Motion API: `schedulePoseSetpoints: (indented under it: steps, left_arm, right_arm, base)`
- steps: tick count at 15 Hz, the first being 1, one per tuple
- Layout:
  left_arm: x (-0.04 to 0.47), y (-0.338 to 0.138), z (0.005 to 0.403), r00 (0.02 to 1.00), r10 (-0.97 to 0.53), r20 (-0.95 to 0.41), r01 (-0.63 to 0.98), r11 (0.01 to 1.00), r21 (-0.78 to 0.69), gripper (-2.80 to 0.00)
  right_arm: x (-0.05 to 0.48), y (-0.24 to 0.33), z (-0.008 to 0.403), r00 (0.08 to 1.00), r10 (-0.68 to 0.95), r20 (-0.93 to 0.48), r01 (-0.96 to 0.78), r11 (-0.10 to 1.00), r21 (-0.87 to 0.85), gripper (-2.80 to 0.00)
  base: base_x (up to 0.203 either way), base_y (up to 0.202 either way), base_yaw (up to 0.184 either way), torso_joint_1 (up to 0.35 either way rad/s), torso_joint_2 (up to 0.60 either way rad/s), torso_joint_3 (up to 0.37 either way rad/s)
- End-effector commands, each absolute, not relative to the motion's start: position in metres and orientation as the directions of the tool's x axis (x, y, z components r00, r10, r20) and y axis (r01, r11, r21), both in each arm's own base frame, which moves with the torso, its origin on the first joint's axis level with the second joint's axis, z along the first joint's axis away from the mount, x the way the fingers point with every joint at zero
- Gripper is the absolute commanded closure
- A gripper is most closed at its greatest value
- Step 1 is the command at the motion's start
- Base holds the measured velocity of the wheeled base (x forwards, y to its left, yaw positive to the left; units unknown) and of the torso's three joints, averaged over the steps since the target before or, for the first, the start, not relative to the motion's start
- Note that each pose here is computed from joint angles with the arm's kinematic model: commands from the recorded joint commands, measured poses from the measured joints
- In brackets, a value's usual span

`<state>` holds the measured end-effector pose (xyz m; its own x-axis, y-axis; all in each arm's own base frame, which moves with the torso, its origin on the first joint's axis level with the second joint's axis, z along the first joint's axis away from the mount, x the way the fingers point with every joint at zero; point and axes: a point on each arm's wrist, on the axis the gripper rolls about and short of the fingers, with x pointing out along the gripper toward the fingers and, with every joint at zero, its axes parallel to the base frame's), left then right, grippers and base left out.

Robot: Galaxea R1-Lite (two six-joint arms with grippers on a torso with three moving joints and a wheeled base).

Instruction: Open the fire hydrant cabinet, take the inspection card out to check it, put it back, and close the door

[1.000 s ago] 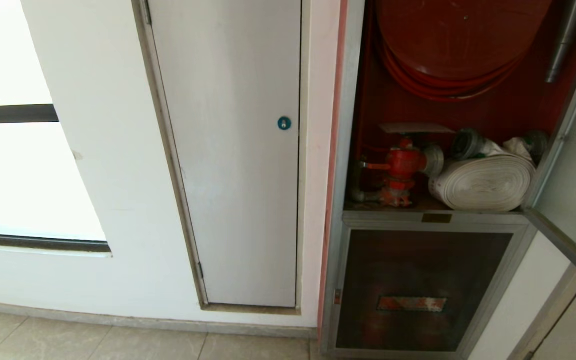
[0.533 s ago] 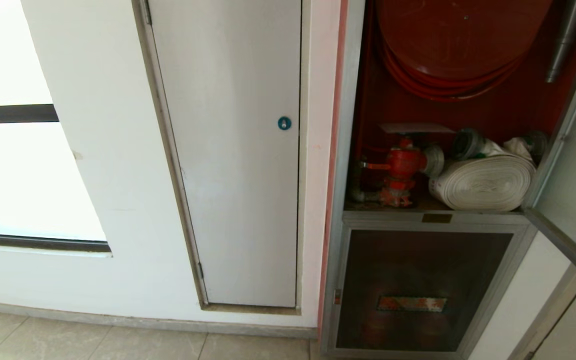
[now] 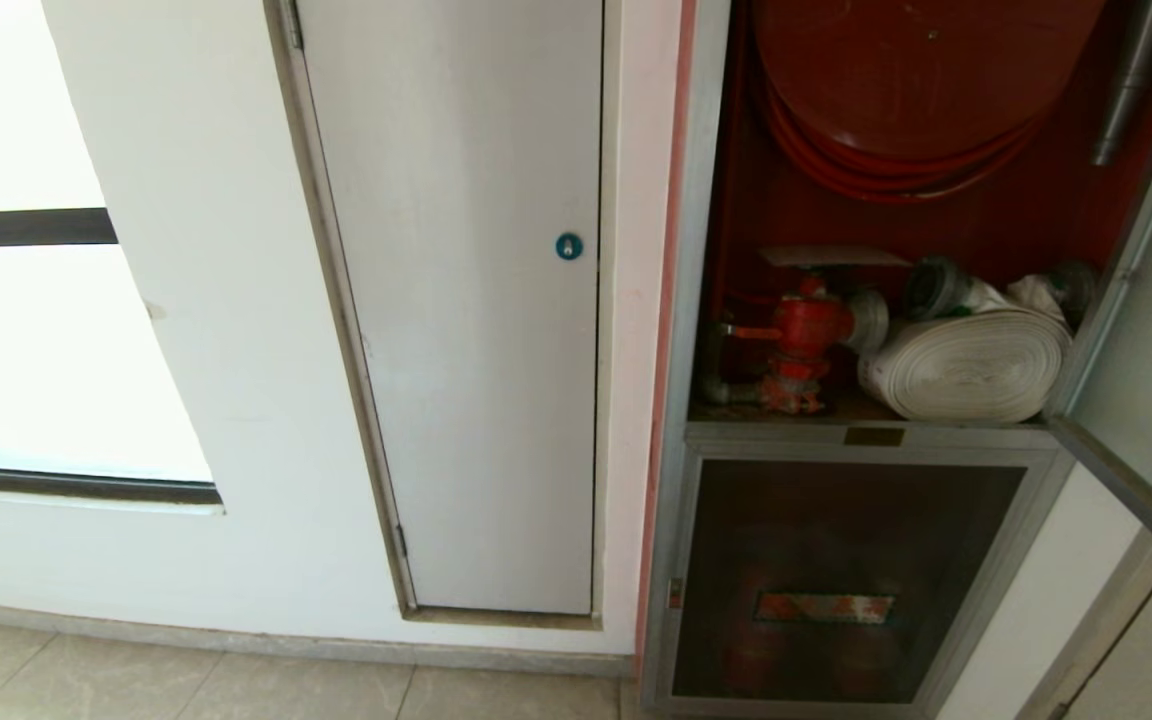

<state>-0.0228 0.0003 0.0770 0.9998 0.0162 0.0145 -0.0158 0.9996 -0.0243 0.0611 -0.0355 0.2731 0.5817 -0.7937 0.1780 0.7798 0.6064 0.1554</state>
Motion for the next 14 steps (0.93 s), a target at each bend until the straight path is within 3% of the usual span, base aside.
schedulePoseSetpoints:
  steps: [1, 7, 14]
  left_arm:
    - [-0.023, 0.000, 0.077, 1.000, 0.017, 0.015, -0.016, 1.000, -0.025, 0.00]
    - [-0.023, 0.000, 0.077, 1.000, 0.017, 0.015, -0.016, 1.000, -0.025, 0.00]
    - [-0.023, 0.000, 0.077, 1.000, 0.017, 0.015, -0.016, 1.000, -0.025, 0.00]
  right_arm:
    - [0.062, -0.047, 0.265, 0.468, -0.853, 0.231, 0.816, 0.518, 0.258, 0.00]
    - [0.061, -0.064, 0.233, 0.306, -0.909, 0.282, 0.789, 0.408, 0.459, 0.00]
    - [0.051, -0.073, 0.200, 0.263, -0.890, 0.372, 0.726, 0.436, 0.531, 0.00]
  base:
    - [0.000, 0.000, 0.000, 0.000, 0.00, 0.000]
    - [0.000, 0.000, 0.000, 0.000, 0.00, 0.000]
    - [0.000, 0.000, 0.000, 0.000, 0.00, 0.000]
